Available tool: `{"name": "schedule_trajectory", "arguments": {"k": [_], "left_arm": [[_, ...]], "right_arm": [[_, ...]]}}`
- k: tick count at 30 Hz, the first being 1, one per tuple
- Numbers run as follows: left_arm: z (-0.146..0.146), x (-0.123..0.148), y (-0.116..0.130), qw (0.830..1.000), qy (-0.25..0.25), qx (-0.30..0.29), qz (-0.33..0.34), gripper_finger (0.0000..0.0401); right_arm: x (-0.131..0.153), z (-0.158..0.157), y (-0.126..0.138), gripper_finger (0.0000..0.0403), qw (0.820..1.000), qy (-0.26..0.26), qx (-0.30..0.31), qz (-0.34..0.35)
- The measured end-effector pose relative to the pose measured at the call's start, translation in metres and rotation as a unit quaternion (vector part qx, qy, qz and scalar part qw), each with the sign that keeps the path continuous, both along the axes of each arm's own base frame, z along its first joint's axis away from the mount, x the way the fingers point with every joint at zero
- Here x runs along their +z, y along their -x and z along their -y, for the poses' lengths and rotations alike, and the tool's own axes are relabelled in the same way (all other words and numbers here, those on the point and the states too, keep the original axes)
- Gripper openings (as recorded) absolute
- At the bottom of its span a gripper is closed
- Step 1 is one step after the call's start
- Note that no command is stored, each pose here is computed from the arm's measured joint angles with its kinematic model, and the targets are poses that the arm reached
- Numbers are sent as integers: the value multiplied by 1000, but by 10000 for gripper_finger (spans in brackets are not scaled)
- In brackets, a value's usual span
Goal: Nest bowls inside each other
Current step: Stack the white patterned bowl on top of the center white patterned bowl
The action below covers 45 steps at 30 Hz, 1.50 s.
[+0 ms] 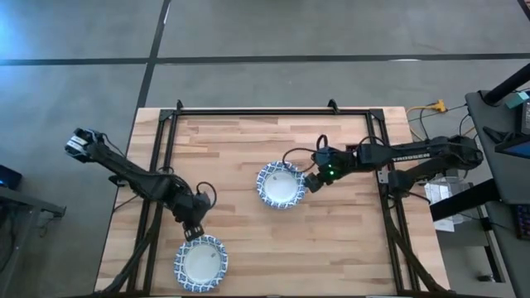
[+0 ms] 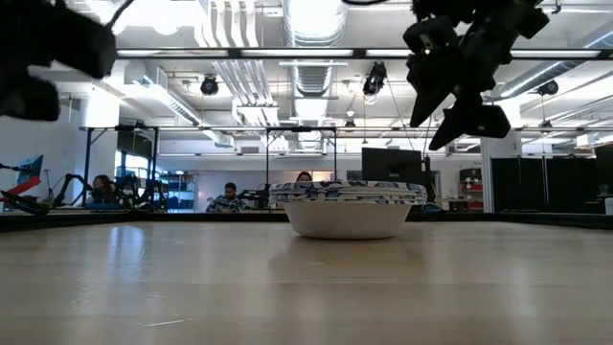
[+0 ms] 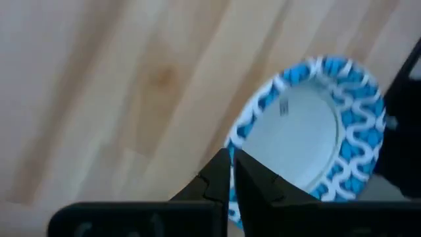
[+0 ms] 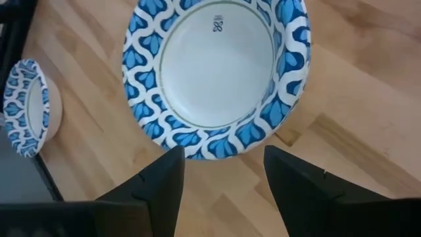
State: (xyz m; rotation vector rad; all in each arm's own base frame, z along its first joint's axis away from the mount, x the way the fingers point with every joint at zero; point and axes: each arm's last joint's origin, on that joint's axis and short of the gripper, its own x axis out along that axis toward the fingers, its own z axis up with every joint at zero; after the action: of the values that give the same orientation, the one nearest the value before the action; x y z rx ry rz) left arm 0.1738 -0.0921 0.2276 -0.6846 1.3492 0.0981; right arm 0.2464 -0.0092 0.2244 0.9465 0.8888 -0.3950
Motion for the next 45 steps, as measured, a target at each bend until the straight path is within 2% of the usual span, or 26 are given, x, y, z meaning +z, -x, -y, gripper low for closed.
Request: {"name": "schedule_trajectory", "arguments": {"k": [5,14,17,22,25,27,29,35,40,45], "left_arm": [[9,-25,-2,997,66,-35,-15,56],[12,-37,-5,996,56,-57,-27,189],[14,-45,-8,995,51,-80,-18,211],[18,-65,-14,994,55,-89,-7,218],[19,-75,-15,994,47,-89,-33,210],[20,-79,-16,993,51,-101,-43,189],[21,-81,-16,990,61,-114,-51,155],[22,-76,-16,987,85,-129,-46,19],[21,-65,-14,987,97,-129,-23,11],[15,-36,-19,987,118,-107,36,4]], "right_arm": [[5,-8,3,203,1000,14,-9,10],[4,-16,3,203,1000,9,-6,8],[4,-19,3,203,1000,9,-9,8],[4,-23,3,203,1000,9,-3,9],[4,-23,3,203,1000,6,-6,8],[4,-23,3,203,1000,4,-9,8],[4,-23,3,203,1000,4,-9,8],[4,-23,3,203,1000,4,-9,8],[4,-24,3,203,1000,5,-8,5],[5,-33,7,203,1000,6,13,3]]}}
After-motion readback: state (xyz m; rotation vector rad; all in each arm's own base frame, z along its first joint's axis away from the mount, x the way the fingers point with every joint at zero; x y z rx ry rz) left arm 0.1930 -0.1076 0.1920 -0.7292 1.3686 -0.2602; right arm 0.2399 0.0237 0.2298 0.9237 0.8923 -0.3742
